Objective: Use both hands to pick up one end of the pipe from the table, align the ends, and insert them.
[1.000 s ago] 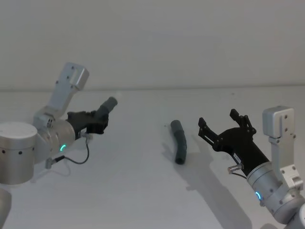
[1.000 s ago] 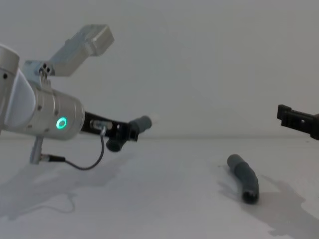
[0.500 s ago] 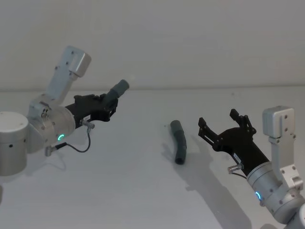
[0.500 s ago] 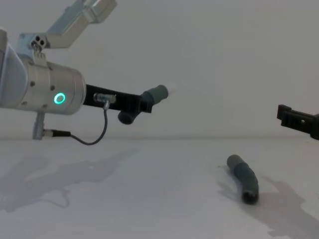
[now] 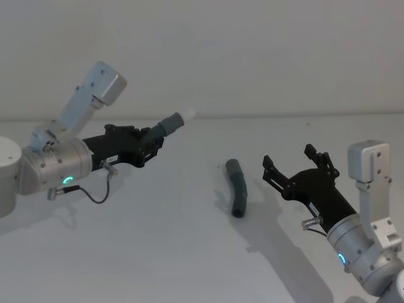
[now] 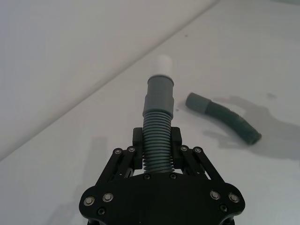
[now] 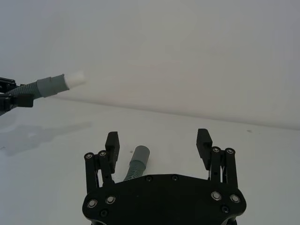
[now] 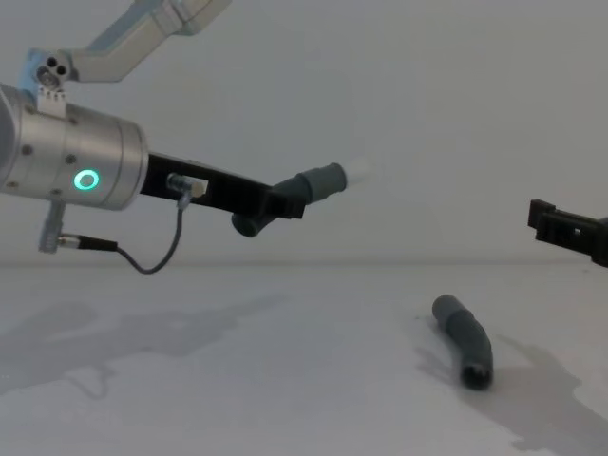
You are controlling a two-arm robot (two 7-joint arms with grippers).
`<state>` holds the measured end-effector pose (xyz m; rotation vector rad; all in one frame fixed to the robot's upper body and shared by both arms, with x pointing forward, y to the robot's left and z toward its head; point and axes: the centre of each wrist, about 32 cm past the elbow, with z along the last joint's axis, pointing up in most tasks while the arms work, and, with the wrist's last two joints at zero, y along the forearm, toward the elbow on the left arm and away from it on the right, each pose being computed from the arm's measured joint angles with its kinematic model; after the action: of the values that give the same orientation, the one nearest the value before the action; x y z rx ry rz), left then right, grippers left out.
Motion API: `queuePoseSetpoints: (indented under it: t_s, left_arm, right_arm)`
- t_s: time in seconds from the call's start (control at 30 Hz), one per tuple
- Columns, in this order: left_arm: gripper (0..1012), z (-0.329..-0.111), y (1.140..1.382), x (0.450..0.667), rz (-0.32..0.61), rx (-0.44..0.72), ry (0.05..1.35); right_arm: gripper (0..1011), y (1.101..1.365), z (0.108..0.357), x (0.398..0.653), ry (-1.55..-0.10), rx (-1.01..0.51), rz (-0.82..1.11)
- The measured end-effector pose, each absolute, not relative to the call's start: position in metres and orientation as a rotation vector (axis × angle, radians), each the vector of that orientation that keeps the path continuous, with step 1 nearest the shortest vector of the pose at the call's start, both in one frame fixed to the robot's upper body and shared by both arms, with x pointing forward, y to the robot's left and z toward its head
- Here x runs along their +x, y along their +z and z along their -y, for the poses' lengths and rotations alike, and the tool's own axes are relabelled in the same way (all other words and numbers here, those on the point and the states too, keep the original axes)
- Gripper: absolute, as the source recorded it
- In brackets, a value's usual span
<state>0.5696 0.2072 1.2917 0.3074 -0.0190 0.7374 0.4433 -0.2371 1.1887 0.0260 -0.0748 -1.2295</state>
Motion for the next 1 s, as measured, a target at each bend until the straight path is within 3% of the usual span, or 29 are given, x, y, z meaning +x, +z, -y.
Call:
queuePoseSetpoints:
  t_s: [0.47, 1.0]
  left_arm:
    - [306, -0.228, 1.294, 0.572, 0.071, 0.353, 0.626]
    - [306, -0.245, 1.287, 0.567, 0.097, 0.292, 0.536]
  right_arm:
    - [1000, 1.189, 0.237, 0.443, -1.229, 0.026, 0.075]
    - [1000, 1.189, 0.237, 0.443, -1.229, 0.026, 0.075]
